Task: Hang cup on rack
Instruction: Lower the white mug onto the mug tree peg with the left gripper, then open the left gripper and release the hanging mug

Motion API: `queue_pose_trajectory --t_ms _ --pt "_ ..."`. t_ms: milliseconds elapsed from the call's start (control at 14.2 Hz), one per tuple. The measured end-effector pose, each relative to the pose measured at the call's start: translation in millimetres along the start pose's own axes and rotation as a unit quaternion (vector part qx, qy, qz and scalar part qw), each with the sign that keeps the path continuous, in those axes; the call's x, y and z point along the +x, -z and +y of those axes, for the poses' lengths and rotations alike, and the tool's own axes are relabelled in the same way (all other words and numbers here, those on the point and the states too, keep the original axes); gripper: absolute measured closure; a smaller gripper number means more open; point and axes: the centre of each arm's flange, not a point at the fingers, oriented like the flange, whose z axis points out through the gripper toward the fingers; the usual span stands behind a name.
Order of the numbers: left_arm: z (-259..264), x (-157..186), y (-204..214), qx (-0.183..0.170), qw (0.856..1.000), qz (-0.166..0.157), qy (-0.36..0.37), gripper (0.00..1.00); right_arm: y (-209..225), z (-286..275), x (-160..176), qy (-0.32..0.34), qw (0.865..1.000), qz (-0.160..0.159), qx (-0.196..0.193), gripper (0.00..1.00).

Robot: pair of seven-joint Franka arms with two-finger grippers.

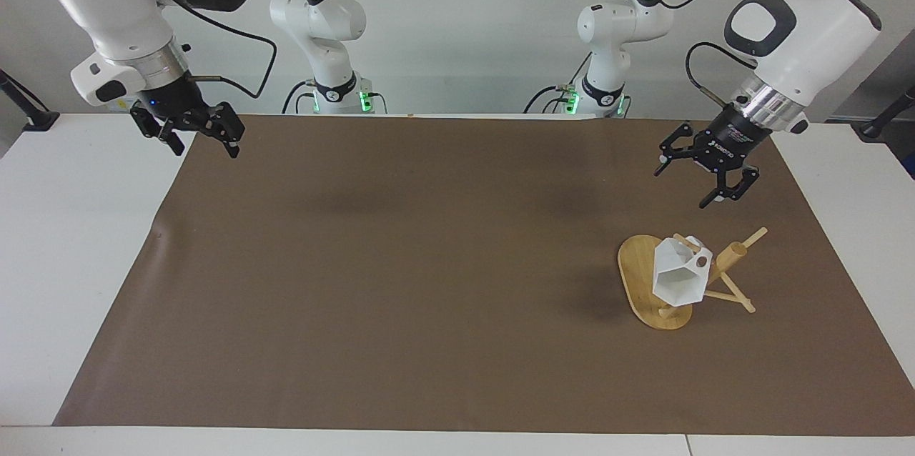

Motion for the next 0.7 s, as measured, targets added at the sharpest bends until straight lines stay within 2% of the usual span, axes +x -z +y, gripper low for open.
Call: queue_pose_trajectory --t_ms 211,351,561,702 --pt "-5 6 -4 0.018 0.991 0.029 -0.128 0.00 0 0 0 0.000 1.000 0.000 0.000 0.00" --pt "-8 9 -4 0.027 0.973 0.047 -0.225 0.00 0 0 0 0.000 1.000 0.000 0.000 0.00" --pt "-12 14 -3 0.044 0.929 0.077 -0.359 0.00 0 0 0 0.000 1.000 0.000 0.000 0.00" --pt "-15 15 -3 0.056 0.897 0.084 -0.430 0.00 0 0 0 0.000 1.000 0.000 0.000 0.00"
